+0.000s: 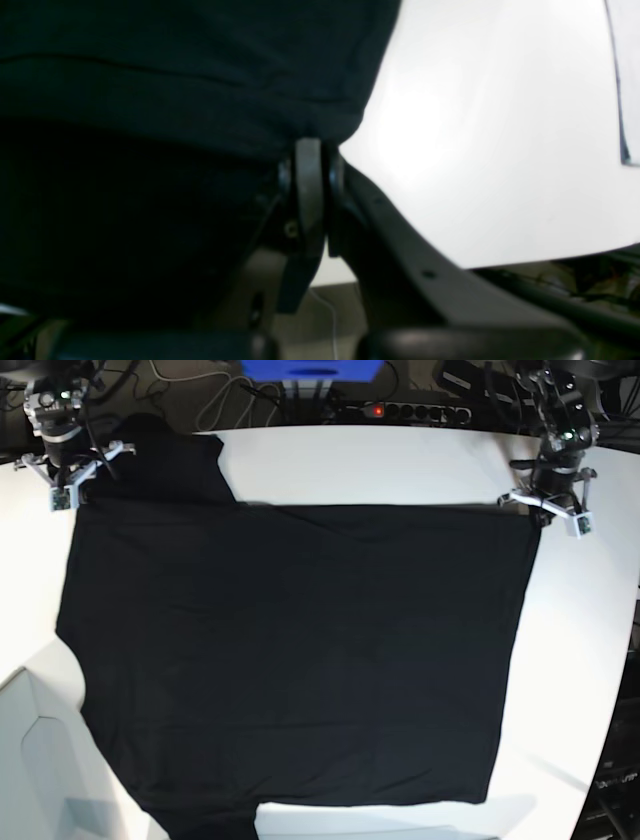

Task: Fold the T-shirt properly
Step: 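Lift the shoulder edge and pull it across the shirt toward the hem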

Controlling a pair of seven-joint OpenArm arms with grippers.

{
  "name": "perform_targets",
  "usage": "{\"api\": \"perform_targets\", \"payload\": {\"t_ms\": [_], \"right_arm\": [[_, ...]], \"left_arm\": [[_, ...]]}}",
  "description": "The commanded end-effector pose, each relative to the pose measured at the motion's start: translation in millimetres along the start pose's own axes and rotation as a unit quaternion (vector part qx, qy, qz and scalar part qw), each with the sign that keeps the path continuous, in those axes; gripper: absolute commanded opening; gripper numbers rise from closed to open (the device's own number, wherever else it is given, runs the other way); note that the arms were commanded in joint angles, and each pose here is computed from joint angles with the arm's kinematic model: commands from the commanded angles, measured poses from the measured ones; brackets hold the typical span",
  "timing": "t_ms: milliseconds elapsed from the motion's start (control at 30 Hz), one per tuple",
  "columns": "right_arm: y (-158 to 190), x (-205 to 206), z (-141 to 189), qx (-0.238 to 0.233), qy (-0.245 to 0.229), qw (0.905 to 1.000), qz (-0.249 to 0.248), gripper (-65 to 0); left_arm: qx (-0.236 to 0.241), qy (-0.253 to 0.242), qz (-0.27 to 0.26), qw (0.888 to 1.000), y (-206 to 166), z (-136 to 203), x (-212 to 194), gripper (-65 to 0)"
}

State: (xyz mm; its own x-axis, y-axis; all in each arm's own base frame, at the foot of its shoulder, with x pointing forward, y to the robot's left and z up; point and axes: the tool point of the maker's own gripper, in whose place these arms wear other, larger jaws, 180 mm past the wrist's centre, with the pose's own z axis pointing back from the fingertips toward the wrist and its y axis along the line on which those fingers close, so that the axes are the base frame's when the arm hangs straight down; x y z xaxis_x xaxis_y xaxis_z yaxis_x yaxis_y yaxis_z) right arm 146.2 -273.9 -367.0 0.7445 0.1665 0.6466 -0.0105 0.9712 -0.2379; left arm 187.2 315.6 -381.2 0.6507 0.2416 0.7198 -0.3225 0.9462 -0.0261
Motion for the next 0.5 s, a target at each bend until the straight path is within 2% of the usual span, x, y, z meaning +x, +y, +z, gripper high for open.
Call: {"api": "perform_targets", "payload": {"t_ms": [0,200,467], "right_arm": [[-2.6,11.1,4.8,0.004,-0.020,0.9996,0.018,-65.0],[4.6,9.7,5.7,0.023,-0.018,0.9991,0.031,-65.0],[7.0,17.3,3.0,0.026,-0.028,0.9988,0.031,-65.0]], "left_arm": [[0.001,-0.027,-0.008,1.000,0.9,5.8,15.9,-65.0],[-0.002,-0.040,-0.017,0.999,-2.8,13.4,24.6,-65.0],[0.017,-0.053,-0.006,0.998,9.5,23.2,29.6,-65.0]]}}
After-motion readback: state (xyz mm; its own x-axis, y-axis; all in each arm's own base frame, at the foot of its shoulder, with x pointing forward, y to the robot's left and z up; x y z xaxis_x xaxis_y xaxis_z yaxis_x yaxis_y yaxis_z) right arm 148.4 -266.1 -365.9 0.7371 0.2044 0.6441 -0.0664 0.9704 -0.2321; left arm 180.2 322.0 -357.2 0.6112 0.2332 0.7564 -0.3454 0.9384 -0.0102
